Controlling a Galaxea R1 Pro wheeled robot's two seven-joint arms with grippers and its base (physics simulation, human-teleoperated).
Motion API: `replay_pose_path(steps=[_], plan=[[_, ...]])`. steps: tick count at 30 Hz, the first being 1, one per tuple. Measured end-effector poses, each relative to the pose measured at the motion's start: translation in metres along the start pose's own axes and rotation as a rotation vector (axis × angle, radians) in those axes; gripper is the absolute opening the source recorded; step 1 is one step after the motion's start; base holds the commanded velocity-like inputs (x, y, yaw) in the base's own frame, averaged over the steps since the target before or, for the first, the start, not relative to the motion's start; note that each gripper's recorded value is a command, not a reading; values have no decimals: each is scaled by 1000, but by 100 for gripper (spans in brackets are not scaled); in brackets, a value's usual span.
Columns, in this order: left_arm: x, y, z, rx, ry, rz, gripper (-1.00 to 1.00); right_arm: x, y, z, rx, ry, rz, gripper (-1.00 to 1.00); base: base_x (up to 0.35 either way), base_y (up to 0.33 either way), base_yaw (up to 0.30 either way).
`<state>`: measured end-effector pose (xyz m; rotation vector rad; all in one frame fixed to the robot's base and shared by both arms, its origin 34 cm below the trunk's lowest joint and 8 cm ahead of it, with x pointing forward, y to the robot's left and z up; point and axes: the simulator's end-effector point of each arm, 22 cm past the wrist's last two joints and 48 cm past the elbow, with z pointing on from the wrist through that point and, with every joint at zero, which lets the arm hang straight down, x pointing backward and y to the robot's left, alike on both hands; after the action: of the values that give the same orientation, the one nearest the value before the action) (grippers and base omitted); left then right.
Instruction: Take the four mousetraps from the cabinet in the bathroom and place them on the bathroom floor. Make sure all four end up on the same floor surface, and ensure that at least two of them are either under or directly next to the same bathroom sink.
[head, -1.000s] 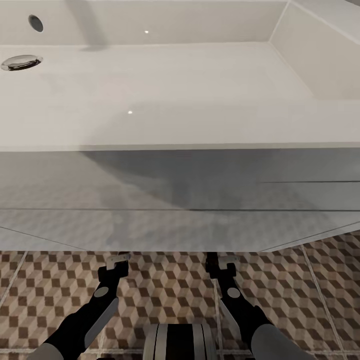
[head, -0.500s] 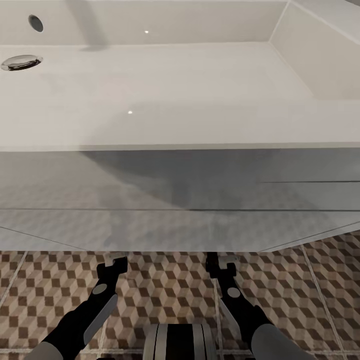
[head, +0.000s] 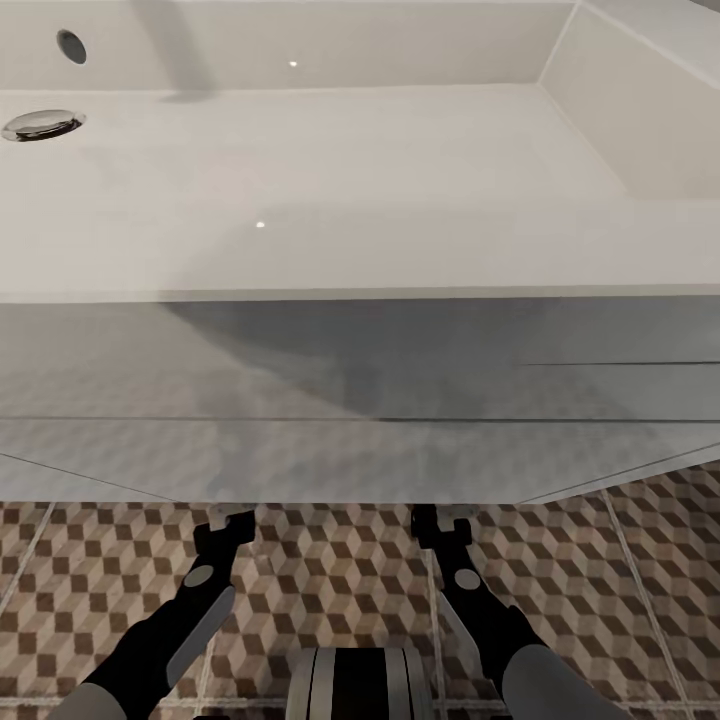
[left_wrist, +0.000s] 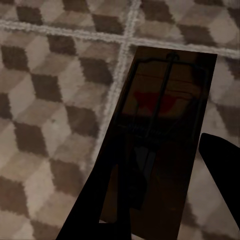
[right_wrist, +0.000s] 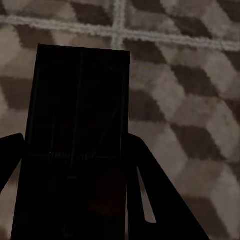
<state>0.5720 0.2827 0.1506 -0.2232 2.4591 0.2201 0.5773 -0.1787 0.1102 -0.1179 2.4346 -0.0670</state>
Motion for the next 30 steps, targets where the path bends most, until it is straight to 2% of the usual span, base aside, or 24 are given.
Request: replay_pose_path(steps=[30], plan=[[2, -7, -2, 9, 4, -1, -100, -2, 1, 1, 1, -3, 14, -100, 0, 0, 0]])
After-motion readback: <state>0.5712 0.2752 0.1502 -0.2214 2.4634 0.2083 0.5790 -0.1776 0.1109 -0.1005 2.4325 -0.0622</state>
